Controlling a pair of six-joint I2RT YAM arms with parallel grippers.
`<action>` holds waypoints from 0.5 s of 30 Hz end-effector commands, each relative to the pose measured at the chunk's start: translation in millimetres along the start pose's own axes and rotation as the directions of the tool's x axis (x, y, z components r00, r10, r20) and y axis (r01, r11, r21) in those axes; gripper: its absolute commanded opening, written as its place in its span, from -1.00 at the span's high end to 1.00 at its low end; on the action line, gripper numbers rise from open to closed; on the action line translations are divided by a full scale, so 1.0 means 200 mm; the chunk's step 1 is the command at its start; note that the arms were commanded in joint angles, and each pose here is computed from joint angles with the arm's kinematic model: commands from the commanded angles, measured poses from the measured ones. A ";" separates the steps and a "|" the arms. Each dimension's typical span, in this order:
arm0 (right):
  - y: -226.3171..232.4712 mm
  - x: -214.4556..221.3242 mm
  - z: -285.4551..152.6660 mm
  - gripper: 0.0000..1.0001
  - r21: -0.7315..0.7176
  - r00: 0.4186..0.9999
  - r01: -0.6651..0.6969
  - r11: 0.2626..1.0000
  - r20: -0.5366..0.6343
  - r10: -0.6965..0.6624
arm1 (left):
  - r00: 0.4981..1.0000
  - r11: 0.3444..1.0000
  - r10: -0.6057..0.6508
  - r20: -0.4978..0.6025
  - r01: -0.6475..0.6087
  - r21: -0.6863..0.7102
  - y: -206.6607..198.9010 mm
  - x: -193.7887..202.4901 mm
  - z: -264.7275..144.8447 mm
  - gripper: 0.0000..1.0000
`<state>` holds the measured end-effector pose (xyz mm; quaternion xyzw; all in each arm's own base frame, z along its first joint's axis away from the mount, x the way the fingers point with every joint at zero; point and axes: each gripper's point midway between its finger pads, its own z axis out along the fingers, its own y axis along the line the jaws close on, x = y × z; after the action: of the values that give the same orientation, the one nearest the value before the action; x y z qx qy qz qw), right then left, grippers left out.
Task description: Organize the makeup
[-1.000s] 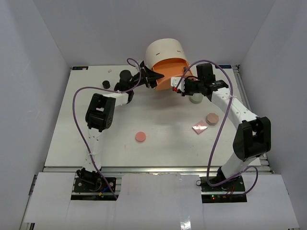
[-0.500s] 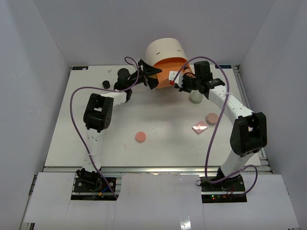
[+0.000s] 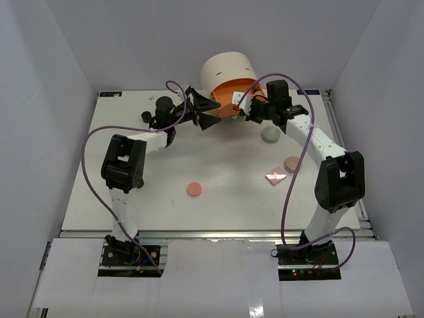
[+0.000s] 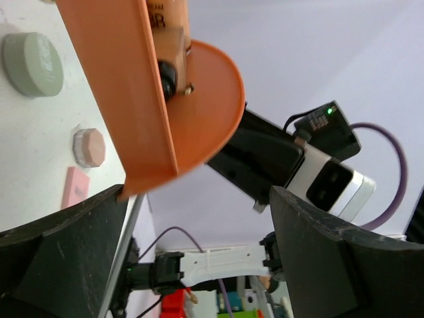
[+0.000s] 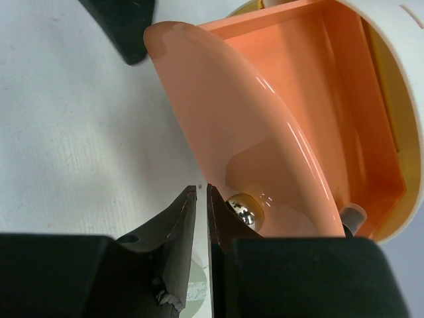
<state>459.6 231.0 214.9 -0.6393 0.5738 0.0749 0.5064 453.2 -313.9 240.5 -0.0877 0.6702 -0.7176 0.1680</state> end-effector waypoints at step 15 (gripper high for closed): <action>-0.48 -0.19 0.18 0.53 0.268 0.998 -0.016 0.963 0.059 0.000 | 0.862 0.849 0.484 0.151 -0.420 -0.322 -0.21 0.07 -0.65 -0.96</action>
<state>521.7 252.8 246.4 -0.6019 0.5699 0.0410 0.5579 407.6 -213.7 278.5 -0.0599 0.7142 -0.6047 0.3473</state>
